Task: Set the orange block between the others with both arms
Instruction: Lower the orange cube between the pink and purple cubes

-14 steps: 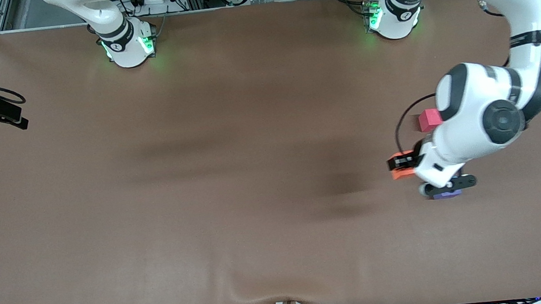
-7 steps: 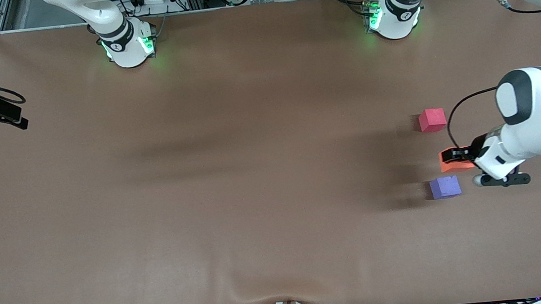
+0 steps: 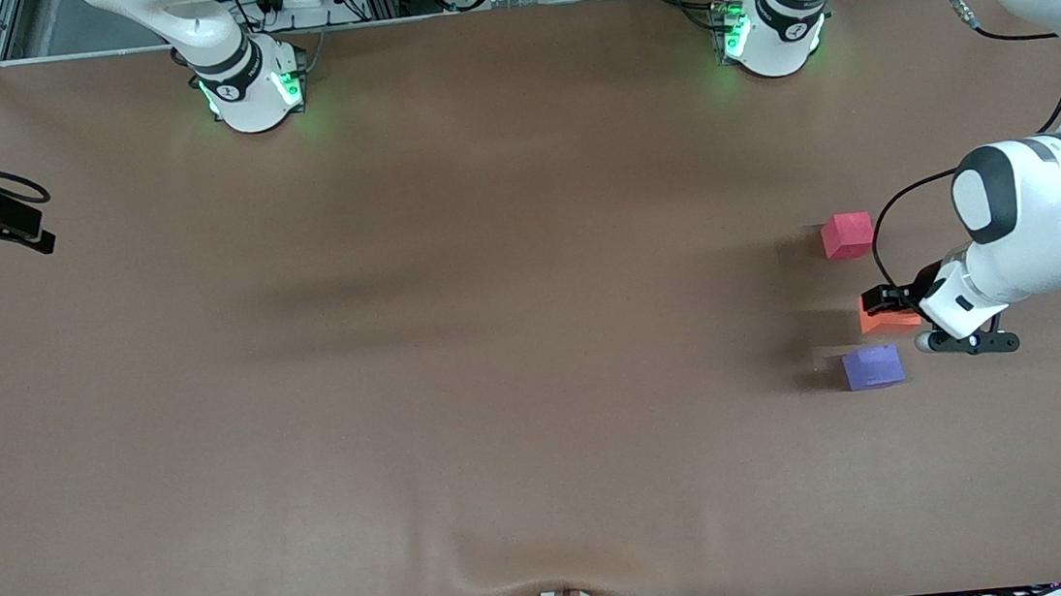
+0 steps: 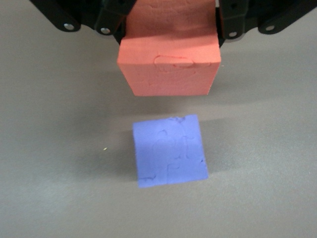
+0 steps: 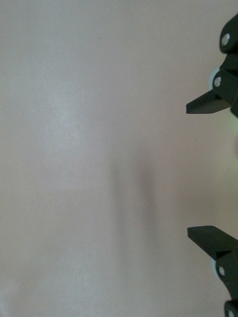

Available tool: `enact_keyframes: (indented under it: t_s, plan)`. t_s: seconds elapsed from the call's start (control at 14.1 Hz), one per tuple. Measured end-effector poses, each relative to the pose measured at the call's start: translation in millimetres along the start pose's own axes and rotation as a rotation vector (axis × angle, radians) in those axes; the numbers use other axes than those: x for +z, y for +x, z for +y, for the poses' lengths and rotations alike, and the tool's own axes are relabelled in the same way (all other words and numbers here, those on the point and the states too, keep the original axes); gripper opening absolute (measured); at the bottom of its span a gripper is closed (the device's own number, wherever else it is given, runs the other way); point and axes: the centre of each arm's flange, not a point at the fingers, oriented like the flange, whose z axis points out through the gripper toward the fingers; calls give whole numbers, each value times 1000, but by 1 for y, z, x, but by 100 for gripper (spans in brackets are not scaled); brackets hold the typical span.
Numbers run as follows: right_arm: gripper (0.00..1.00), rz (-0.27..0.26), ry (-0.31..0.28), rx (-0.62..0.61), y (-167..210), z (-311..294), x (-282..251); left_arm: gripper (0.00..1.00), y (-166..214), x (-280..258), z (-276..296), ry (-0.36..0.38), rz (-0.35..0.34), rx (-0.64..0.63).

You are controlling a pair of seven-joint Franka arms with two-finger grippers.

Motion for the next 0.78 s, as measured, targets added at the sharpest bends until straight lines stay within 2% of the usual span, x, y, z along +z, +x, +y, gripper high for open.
enact_keyframes:
  t_s: [0.28,0.57,0.78]
  plan:
    - [100,0,0,0,0,0,0,59,-9,18,-4,-6,-23,-5]
    - [100,0,0,0,0,0,0,59,-14,40,-3,4,26,-4]
    - [100,0,0,0,0,0,0,59,-18,55,1,2,27,0]
